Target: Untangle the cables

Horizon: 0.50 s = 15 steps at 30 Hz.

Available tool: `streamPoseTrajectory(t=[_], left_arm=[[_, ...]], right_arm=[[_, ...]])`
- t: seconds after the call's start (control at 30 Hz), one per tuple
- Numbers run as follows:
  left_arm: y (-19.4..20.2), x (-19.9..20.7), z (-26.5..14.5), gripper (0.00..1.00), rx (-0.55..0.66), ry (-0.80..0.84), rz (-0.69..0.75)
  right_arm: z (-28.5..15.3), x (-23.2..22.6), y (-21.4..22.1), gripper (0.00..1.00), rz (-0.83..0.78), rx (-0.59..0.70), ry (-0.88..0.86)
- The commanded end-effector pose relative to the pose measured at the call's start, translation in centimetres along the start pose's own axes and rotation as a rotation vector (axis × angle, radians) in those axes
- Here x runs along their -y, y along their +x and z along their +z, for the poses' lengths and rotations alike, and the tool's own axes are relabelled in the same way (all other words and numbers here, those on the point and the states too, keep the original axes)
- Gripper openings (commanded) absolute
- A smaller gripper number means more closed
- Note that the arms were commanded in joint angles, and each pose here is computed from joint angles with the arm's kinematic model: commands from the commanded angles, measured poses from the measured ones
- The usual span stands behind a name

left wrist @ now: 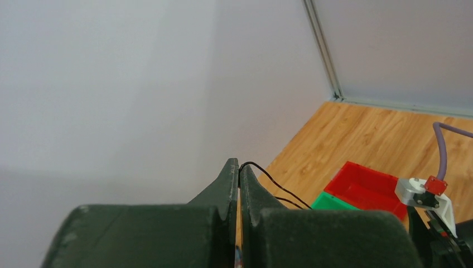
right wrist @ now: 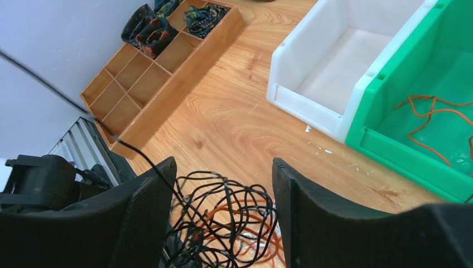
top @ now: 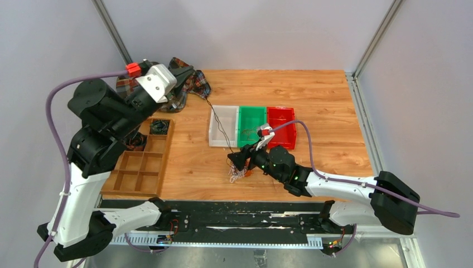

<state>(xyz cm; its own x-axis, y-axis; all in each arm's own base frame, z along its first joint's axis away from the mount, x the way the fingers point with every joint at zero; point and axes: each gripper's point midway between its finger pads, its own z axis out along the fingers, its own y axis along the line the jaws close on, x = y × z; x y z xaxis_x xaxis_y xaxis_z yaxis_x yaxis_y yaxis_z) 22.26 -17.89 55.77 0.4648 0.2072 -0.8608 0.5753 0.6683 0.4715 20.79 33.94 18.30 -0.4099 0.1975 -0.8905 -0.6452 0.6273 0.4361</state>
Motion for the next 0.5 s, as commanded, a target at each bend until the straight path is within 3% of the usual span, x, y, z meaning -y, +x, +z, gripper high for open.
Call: streamPoseTrajectory(t=[0.0, 0.37, 0.43, 0.47], left_arm=[[-4.7, -2.2, -1.7, 0.0, 0.118, -0.064, 0.059], [-9.2, -7.1, -4.5, 0.0, 0.189, -0.272, 0.215], [-10.0, -8.9, -5.3, 0.0, 0.209, -0.37, 0.223], [-10.4, -9.5, -5.5, 0.0, 0.223, -0.406, 0.223]], right_arm=[[0.0, 1.1, 0.3, 0.61, -0.001, -0.013, 0.037], [-2.8, 6.2, 1.8, 0.44, 0.177, 0.003, 0.158], [-3.0, 6.9, 1.8, 0.45, 0.214, -0.001, 0.165], [-3.1, 7.2, 1.9, 0.5, 0.236, -0.006, 0.16]])
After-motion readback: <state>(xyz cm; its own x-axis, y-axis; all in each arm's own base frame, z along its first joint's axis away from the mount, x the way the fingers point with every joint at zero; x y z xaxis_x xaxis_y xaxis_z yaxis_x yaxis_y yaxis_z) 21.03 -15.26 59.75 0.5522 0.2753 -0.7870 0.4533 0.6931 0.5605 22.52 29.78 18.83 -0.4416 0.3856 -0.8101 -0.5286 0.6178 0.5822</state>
